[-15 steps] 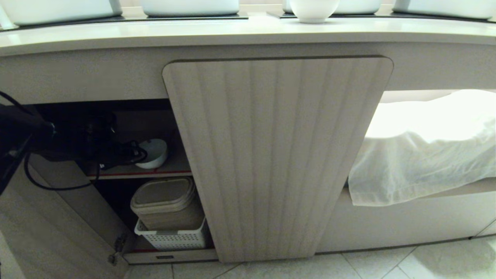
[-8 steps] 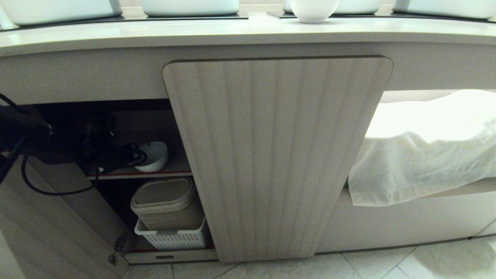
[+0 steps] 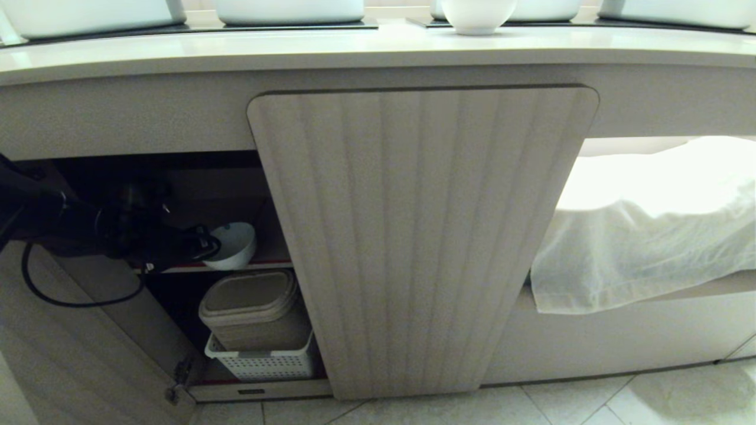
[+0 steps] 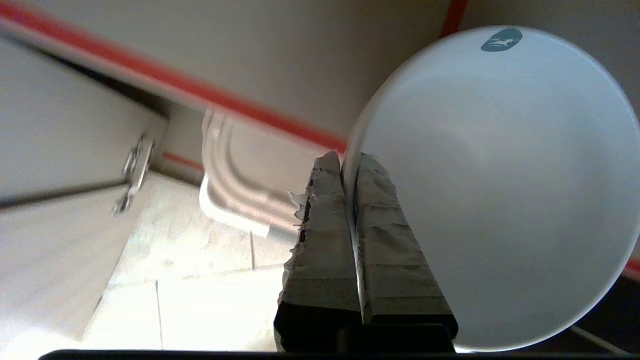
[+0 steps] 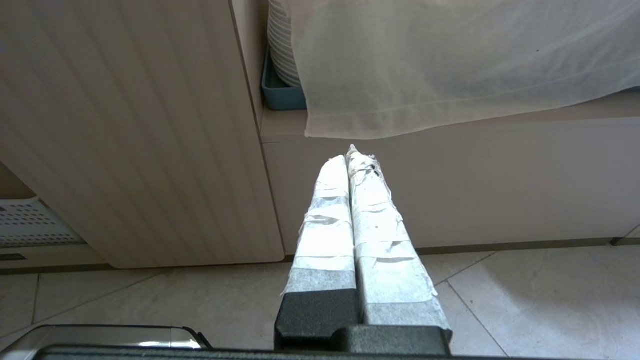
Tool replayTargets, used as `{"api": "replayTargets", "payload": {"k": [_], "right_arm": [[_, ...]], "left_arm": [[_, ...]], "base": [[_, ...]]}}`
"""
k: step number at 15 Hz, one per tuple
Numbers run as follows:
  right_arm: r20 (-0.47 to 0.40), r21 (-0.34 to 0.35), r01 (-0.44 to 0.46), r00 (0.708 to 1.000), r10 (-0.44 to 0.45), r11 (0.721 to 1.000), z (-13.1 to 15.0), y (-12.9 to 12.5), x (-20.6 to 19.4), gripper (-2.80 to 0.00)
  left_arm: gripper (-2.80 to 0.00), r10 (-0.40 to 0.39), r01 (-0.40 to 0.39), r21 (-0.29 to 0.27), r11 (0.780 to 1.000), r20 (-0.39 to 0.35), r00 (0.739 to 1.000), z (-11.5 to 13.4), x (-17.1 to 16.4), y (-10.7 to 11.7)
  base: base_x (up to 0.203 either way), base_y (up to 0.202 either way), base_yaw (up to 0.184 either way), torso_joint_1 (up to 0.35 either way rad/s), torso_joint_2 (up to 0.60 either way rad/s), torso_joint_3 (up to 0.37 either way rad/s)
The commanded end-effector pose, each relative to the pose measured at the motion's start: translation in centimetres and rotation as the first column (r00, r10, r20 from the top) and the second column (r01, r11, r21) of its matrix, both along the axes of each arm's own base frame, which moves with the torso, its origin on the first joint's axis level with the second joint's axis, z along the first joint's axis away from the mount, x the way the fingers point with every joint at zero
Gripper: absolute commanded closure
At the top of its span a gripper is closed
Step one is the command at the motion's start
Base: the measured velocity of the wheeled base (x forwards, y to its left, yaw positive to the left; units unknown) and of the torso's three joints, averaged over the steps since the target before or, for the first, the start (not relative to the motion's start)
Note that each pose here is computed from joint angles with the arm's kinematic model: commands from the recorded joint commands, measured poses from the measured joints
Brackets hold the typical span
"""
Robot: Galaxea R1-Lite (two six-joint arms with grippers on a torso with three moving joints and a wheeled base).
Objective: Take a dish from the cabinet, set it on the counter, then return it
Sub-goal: Take the bowl from the cabinet, then place it on the table
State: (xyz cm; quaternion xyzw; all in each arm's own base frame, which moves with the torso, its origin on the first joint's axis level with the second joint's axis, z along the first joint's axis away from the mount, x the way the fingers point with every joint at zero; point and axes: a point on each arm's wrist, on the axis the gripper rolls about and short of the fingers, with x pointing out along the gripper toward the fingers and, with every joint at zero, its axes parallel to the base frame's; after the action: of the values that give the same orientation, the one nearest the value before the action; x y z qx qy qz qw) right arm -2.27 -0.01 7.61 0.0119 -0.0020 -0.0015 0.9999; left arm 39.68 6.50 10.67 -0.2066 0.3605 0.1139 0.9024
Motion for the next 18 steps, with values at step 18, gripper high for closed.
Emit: {"api": "replayTargets", "payload": {"k": [18], "right_arm": [[-0.001, 0.001, 0.000, 1.000, 0.000, 1.000, 0.0, 0.0, 0.0, 0.00]], "left_arm": [[0.00, -0.052, 0.051, -0.032, 0.998, -0.051, 0.997, 2.6, -11.6, -2.9]], "base": [[0.000, 0.000, 0.000, 0.000, 0.00, 0.000]]}}
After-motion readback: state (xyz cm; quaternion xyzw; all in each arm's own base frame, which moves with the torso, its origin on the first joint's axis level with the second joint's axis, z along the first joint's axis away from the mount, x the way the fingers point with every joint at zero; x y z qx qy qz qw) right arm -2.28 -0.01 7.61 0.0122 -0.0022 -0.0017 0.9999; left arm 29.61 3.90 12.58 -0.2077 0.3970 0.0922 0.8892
